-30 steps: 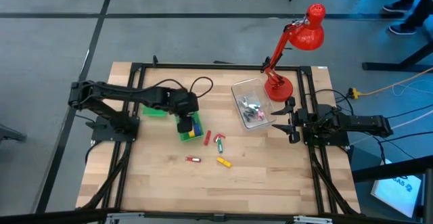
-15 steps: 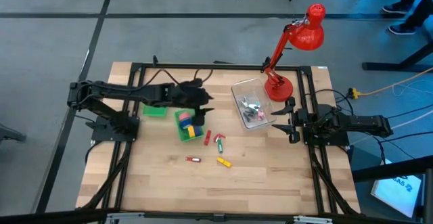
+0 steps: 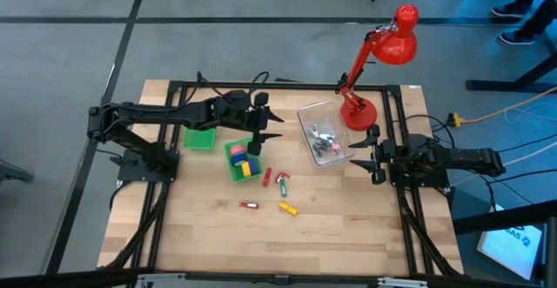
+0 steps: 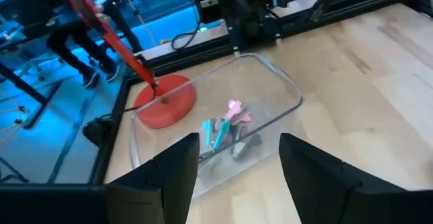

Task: Pick and place Stapler, Stapler remover, tape
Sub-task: Put the red stapler into the left green bin

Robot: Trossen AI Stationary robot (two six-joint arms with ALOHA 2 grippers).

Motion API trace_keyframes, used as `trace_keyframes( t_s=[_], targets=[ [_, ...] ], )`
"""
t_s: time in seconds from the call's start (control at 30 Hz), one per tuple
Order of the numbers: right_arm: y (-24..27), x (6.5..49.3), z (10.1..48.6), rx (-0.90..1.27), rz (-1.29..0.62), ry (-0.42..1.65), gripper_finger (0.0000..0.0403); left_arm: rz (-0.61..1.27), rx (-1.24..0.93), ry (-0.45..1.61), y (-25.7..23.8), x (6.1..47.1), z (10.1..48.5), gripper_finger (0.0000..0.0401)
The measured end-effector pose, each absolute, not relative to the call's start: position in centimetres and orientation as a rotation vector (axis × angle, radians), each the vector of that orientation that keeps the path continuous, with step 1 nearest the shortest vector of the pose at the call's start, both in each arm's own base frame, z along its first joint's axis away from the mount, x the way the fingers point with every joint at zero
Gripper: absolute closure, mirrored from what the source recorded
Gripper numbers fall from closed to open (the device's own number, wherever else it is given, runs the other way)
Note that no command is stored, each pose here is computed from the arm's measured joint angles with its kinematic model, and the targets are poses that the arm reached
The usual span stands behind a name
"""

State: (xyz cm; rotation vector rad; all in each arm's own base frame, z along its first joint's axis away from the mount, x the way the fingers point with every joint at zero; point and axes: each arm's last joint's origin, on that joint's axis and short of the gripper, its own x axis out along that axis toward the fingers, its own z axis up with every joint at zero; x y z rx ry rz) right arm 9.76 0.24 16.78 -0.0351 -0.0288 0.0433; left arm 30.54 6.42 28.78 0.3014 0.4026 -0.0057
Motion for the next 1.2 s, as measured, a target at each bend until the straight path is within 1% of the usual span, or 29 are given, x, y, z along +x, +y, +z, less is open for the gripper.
trace_keyframes(
  t_s=[0.17, 0.3, 0.4, 0.6, 0.77, 0.87, 0.97, 1.07, 1.2],
  targets=[
    [0.2, 9.8, 16.8, -0.035, 0.043, -0.029, 0.0171, -0.094, 0.298, 0.431, 3.7, 30.8, 28.4, 0.0200],
    [0.2, 9.8, 16.8, -0.035, 0.043, -0.029, 0.0171, -0.170, 0.318, 0.451, 0.2, 30.9, 28.1, 0.0199],
    [0.2, 9.8, 16.8, -0.035, 0.043, -0.029, 0.0171, -0.190, 0.357, 0.477, -3.1, 30.7, 27.9, 0.0198],
    [0.2, 9.8, 16.8, -0.035, 0.043, -0.029, 0.0171, -0.262, 0.437, 0.563, -9.3, 28.8, 27.0, 0.0204],
    [0.2, 9.8, 16.8, -0.035, 0.043, -0.029, 0.0171, -0.307, 0.443, 0.683, -12.9, 26.4, 26.0, 0.0204],
    [0.2, 9.8, 16.8, -0.035, 0.043, -0.029, 0.0171, -0.320, 0.467, 0.764, -13.9, 25.1, 25.3, 0.0203],
    [0.2, 9.8, 16.8, -0.035, 0.043, -0.029, 0.0171, -0.301, 0.442, 0.819, -14.1, 24.3, 24.0, 0.0205],
    [0.2, 9.8, 16.8, -0.035, 0.043, -0.029, 0.0171, -0.265, 0.389, 0.862, -13.9, 24.2, 22.7, 0.0208],
    [0.2, 9.8, 16.8, -0.035, 0.043, -0.029, 0.0171, -0.222, 0.372, 0.920, -13.1, 24.5, 20.8, 0.0211]
  ],
)
